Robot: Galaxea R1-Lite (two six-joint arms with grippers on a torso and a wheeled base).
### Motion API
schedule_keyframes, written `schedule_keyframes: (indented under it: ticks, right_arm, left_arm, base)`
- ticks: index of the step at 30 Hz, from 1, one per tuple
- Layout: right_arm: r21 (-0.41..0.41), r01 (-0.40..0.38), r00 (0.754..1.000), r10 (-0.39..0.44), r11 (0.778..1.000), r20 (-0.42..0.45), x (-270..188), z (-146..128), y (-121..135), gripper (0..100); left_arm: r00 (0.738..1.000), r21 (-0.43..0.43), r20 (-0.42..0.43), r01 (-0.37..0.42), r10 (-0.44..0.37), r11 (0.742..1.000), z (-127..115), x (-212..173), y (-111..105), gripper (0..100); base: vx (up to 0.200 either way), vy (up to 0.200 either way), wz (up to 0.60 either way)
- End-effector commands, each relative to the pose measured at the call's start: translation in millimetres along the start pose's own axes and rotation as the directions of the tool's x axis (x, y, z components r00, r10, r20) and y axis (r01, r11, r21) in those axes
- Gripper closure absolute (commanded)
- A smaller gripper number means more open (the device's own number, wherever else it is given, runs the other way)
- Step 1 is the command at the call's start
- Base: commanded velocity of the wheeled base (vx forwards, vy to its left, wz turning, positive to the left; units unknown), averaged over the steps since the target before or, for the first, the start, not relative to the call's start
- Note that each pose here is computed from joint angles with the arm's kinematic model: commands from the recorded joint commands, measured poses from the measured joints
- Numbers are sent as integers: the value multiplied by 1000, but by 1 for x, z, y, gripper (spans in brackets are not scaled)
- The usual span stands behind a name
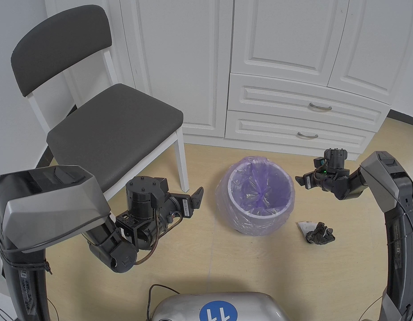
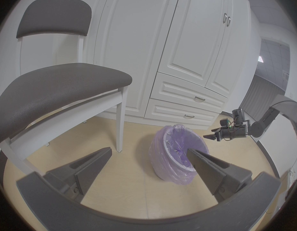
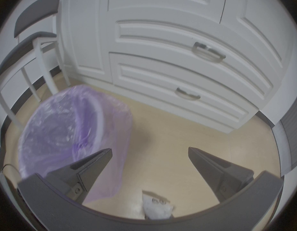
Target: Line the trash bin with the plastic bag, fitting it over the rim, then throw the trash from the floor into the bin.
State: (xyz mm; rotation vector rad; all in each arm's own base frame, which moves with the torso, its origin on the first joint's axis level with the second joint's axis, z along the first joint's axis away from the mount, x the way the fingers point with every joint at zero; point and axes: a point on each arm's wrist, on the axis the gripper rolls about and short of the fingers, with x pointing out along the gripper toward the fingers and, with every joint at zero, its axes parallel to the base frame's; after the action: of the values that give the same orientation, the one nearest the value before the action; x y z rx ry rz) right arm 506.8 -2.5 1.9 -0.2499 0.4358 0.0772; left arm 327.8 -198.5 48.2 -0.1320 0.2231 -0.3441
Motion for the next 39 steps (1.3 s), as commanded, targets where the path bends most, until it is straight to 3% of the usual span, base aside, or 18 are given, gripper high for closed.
schedule_keyframes:
  ticks: [1,5,7,12,20,25,29,30,31,34,39]
  right_arm:
    - [78,30,995,-38,996,95,47,-17,28,0]
    - [149,32,983,-57,988,172,65,-12,36,0]
    - [166,28,987,-54,986,149,72,-26,44,0]
    - [213,-10,989,-22,977,145,74,-31,56,0]
    - [211,-8,985,-29,978,171,66,-20,48,0]
    - [188,-121,981,88,975,172,43,-20,50,0]
    - [173,-240,964,215,955,154,16,-19,53,0]
    - [173,-240,964,215,955,154,16,-19,53,0]
    - [171,-287,954,266,943,137,6,-20,55,0]
    - [173,-308,949,291,935,119,-1,-21,56,0]
    - [151,-336,941,324,930,101,-13,-29,62,0]
  left_arm:
    - [1000,-4,15,4,-3,1000,3,-2,0,0]
    - [1000,-5,19,3,-3,1000,2,-3,1,0]
    - [1000,-7,18,4,-4,1000,1,-3,2,0]
    - [1000,-9,31,4,-4,1000,0,-3,3,0]
    - [1000,-10,30,1,0,1000,1,-4,4,0]
    - [1000,-7,28,3,-3,1000,0,-5,3,0]
    - [1000,-6,20,2,-1,1000,-2,-4,3,0]
    - [1000,-6,20,2,-1,1000,-2,-4,3,0]
    - [1000,-5,13,-2,2,1000,-3,-3,4,0]
    - [1000,-5,11,-7,7,1000,-4,-1,5,0]
    - [995,15,-90,-48,50,999,-8,19,12,0]
  base:
    - [0,0,0]
    - [0,0,0]
    - [0,0,0]
    - [0,0,0]
    - [0,0,0]
    - [0,0,0]
    - [0,0,0]
    - [0,0,0]
    - [0,0,0]
    - [0,0,0]
    - [0,0,0]
